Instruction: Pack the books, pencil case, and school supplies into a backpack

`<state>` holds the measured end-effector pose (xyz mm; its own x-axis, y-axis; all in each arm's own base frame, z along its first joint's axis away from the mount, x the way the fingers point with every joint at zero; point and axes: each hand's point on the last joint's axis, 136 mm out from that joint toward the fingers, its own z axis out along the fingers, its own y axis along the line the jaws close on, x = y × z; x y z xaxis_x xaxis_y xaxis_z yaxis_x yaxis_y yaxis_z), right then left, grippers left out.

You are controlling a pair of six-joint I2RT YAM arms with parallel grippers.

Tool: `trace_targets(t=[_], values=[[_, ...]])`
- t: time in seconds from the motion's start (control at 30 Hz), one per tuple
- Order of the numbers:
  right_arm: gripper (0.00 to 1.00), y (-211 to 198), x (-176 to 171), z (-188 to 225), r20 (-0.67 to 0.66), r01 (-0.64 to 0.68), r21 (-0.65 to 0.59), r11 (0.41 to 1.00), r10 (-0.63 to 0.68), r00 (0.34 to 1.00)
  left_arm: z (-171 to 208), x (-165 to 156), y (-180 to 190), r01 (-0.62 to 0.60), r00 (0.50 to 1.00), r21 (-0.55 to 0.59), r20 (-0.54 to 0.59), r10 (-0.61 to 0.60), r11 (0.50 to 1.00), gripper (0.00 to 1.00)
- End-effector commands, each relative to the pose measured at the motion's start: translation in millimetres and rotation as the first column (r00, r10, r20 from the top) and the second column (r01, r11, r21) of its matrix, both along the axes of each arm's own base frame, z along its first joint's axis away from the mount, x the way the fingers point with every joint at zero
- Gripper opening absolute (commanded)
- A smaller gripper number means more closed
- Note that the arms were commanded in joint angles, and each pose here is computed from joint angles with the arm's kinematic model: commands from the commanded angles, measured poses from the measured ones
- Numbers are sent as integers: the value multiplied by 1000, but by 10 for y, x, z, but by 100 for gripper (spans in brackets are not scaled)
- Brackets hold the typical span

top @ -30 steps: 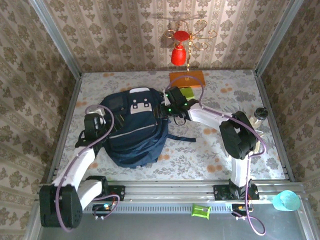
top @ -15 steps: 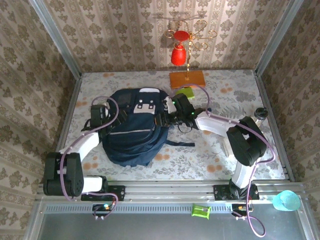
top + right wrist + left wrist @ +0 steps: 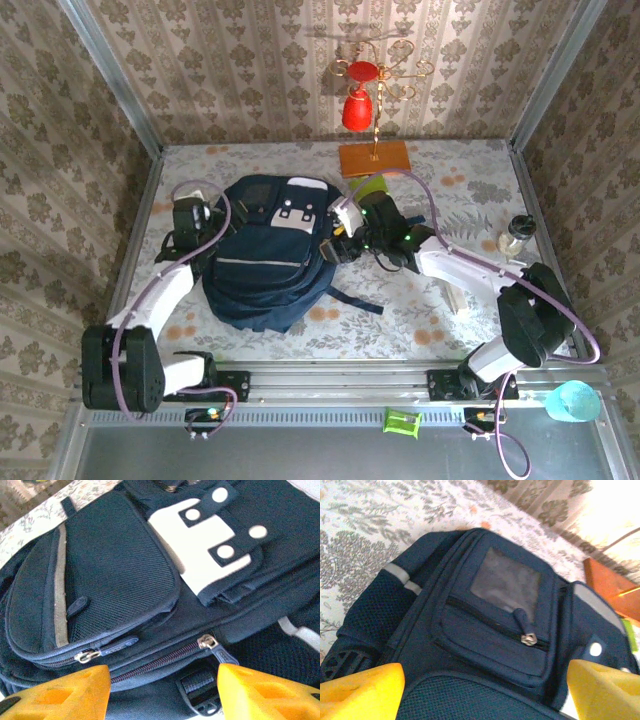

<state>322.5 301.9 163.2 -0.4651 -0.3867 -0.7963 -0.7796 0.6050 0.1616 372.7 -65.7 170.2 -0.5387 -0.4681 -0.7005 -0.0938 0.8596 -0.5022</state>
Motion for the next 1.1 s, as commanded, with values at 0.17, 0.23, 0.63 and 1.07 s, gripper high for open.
trace_targets(t=[0.17, 0.23, 0.63, 1.07], values=[[59, 280, -135, -154, 221, -337, -115, 934, 355, 908, -180, -313, -170, 72, 996, 4, -57, -72, 997, 85], [58, 334, -161, -196, 211, -386, -118, 915, 403, 890, -226, -373, -212, 91, 994, 6, -66, -90, 996, 85], [57, 575, -170, -356, 149, -469, -10, 883, 465, 872, -287, -447, -274, 125, 990, 8, -65, -125, 992, 85], [55, 679, -260, -399, 83, -500, 87, 861, 494, 865, -417, -466, -288, 138, 987, 10, -90, -137, 990, 85]])
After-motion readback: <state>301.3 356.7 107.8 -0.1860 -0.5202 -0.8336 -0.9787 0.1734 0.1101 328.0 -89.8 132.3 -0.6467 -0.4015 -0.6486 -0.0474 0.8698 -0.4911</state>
